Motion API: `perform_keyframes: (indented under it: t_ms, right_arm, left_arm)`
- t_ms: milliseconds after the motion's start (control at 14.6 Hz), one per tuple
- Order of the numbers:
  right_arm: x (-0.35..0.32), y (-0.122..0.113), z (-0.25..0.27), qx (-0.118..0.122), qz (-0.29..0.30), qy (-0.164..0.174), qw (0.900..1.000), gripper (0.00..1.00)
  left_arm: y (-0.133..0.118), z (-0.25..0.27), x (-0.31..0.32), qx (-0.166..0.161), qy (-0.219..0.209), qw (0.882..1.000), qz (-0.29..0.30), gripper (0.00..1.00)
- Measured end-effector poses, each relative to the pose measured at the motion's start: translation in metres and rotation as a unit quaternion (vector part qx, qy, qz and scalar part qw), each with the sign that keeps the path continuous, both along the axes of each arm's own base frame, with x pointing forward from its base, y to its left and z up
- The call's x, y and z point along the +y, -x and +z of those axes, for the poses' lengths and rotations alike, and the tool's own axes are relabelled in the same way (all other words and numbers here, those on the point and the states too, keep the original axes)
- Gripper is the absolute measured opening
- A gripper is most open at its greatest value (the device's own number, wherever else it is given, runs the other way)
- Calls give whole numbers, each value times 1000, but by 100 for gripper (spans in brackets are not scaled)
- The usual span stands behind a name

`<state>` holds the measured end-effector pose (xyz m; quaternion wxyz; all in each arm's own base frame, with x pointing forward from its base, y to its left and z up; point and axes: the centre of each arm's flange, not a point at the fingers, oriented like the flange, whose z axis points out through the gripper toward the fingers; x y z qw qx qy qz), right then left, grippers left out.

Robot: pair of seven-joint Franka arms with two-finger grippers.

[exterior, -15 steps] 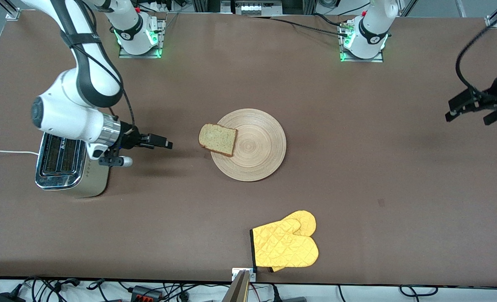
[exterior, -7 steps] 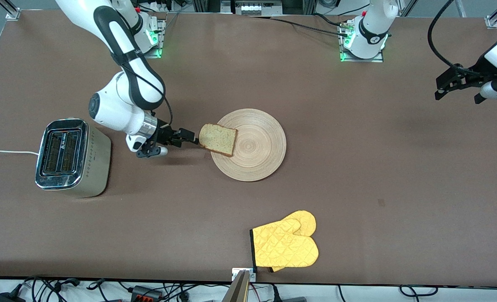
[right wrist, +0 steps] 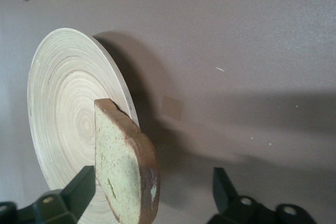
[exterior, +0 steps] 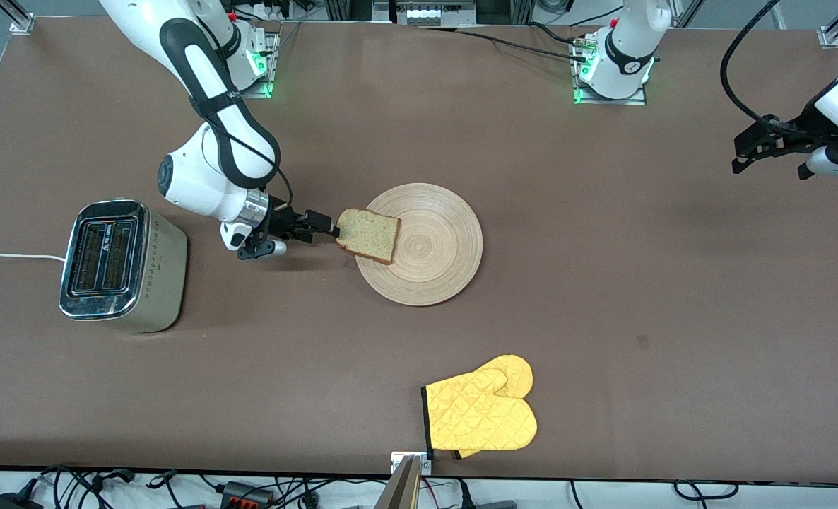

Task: Move plate and put bread in toaster
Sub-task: 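Grasp the bread slice edge with the right gripper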

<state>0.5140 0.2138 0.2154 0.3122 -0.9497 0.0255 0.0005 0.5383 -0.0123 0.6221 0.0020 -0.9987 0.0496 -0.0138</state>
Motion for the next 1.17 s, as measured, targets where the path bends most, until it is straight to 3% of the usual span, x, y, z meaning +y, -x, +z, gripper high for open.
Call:
perform_keyframes:
  t_ms: [412, 755, 1098, 1167]
  right_arm:
    - [10, 12, -18, 11, -31, -40, 999, 91]
    - [11, 16, -30, 9, -28, -45, 999, 88]
    - [12, 17, -30, 18, -53, -63, 996, 74]
    - [12, 18, -30, 18, -55, -65, 996, 65]
  left_arm:
    - [-1, -1, -10, 0, 0, 1000, -9, 100]
    - [-1, -1, -18, 0, -19, 1000, -20, 100]
    - [-2, 0, -18, -1, -21, 1000, -21, 100]
    - [-2, 0, -18, -1, -21, 1000, -20, 100]
